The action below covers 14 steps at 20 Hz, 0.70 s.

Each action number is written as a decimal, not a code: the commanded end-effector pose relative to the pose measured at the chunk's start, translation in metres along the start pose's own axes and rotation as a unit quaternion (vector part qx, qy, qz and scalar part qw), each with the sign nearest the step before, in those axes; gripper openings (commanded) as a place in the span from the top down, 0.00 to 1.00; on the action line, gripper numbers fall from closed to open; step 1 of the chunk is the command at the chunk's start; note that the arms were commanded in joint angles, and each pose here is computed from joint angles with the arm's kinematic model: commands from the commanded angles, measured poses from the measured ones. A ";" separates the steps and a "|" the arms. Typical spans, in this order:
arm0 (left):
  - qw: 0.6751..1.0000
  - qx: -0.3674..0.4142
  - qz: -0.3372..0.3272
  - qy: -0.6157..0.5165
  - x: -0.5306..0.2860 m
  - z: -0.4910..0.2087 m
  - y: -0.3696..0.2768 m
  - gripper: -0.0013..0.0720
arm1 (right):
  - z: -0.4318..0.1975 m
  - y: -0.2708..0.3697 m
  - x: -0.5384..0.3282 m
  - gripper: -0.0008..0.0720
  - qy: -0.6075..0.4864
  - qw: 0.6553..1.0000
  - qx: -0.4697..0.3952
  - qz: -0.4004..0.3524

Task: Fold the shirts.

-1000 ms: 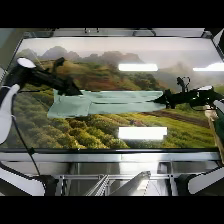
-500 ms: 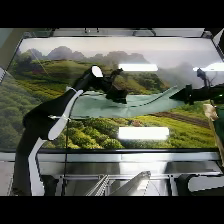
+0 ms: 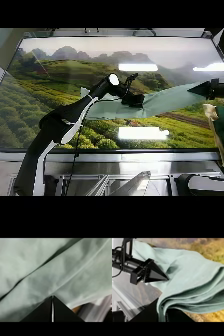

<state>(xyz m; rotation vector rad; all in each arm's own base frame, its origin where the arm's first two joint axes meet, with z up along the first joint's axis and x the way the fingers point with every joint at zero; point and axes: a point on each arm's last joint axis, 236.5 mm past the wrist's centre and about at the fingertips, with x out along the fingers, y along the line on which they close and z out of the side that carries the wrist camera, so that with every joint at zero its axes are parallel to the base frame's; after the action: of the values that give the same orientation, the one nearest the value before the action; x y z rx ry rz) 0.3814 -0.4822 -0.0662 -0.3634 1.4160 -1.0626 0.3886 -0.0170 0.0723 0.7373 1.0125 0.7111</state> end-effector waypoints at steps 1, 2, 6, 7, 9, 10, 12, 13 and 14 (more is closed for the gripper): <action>0.982 0.049 -0.163 -0.083 -0.057 0.045 -0.090 0.96 | -0.001 0.015 -0.014 0.96 0.008 1.000 -0.009 0.006; 0.974 0.066 -0.192 -0.097 -0.092 0.049 -0.110 0.96 | -0.003 0.010 -0.019 0.96 0.014 1.000 0.004 -0.008; 0.970 0.091 -0.205 -0.089 -0.216 0.019 -0.112 0.96 | 0.008 0.026 -0.039 0.96 0.000 1.000 0.009 -0.017; 0.971 0.090 -0.205 -0.089 -0.241 0.010 -0.107 0.96 | 0.014 0.041 -0.039 0.96 -0.010 1.000 -0.005 -0.005; 0.971 0.087 -0.197 -0.109 -0.285 -0.003 -0.095 0.96 | 0.025 0.072 -0.035 0.96 -0.023 0.999 -0.030 0.027; 0.970 0.082 -0.192 -0.121 -0.303 -0.009 -0.089 0.96 | 0.027 0.084 -0.029 0.96 -0.016 0.999 -0.029 0.033; 0.969 0.082 -0.183 -0.144 -0.334 -0.026 -0.079 0.96 | 0.021 0.109 -0.003 0.96 0.020 0.998 -0.041 0.048; 0.968 0.081 -0.177 -0.156 -0.345 -0.032 -0.074 0.96 | 0.016 0.123 0.016 0.96 0.039 0.996 -0.051 0.056; 0.967 0.079 -0.171 -0.170 -0.356 -0.040 -0.069 0.96 | 0.012 0.139 0.043 0.96 0.056 0.994 -0.066 0.061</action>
<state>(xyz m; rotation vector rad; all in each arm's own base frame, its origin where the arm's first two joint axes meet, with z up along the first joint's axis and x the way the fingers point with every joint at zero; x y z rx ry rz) 0.3995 -0.2735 0.1863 -0.6545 1.0282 -1.3329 0.3877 0.0374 0.1584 0.6846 0.9948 0.8437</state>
